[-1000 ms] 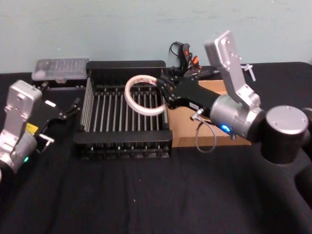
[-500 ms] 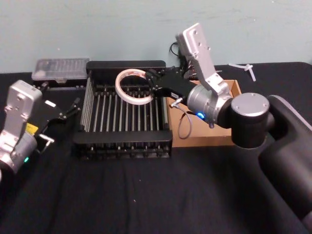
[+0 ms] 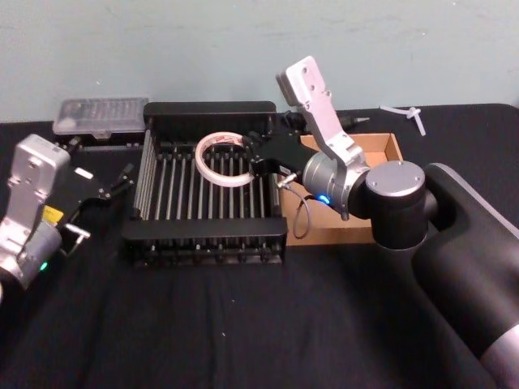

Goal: Pick up the white tape and place it into the black box , Pick up the silver tape and place it into the brown box.

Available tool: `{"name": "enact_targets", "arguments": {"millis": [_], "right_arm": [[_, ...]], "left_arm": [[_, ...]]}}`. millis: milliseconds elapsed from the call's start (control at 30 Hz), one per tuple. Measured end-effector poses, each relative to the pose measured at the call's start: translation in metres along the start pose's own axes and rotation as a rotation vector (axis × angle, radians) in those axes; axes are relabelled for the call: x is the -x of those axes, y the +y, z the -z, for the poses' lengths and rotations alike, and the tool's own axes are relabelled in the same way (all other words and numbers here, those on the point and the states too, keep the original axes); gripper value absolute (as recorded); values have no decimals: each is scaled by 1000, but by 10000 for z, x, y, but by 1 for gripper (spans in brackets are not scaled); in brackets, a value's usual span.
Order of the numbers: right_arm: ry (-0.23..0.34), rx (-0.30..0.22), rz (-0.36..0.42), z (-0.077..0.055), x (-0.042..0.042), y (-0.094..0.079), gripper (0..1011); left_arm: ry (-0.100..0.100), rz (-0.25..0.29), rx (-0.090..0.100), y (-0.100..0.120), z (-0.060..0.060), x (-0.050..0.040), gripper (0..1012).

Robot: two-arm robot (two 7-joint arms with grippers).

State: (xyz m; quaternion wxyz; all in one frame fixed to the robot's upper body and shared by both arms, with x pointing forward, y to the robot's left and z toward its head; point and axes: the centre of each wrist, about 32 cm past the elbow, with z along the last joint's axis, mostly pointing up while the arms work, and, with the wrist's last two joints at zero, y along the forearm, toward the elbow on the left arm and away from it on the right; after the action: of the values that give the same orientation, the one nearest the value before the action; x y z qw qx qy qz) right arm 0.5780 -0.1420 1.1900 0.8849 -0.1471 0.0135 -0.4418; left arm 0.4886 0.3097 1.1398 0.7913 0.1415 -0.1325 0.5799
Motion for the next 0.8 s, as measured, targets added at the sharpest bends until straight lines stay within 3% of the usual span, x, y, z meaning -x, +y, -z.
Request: {"name": "enact_targets", "arguments": {"millis": [467, 667, 800], "right_arm": [[-10, 4, -1, 10, 3, 1, 75], [-7, 3, -1, 9, 1, -1, 224], [-6, 3, -1, 9, 0, -3, 374]], "left_arm": [[0, 0, 0, 0, 0, 0, 1001], [0, 0, 0, 0, 0, 0, 1001], [0, 0, 0, 0, 0, 0, 1001]]}}
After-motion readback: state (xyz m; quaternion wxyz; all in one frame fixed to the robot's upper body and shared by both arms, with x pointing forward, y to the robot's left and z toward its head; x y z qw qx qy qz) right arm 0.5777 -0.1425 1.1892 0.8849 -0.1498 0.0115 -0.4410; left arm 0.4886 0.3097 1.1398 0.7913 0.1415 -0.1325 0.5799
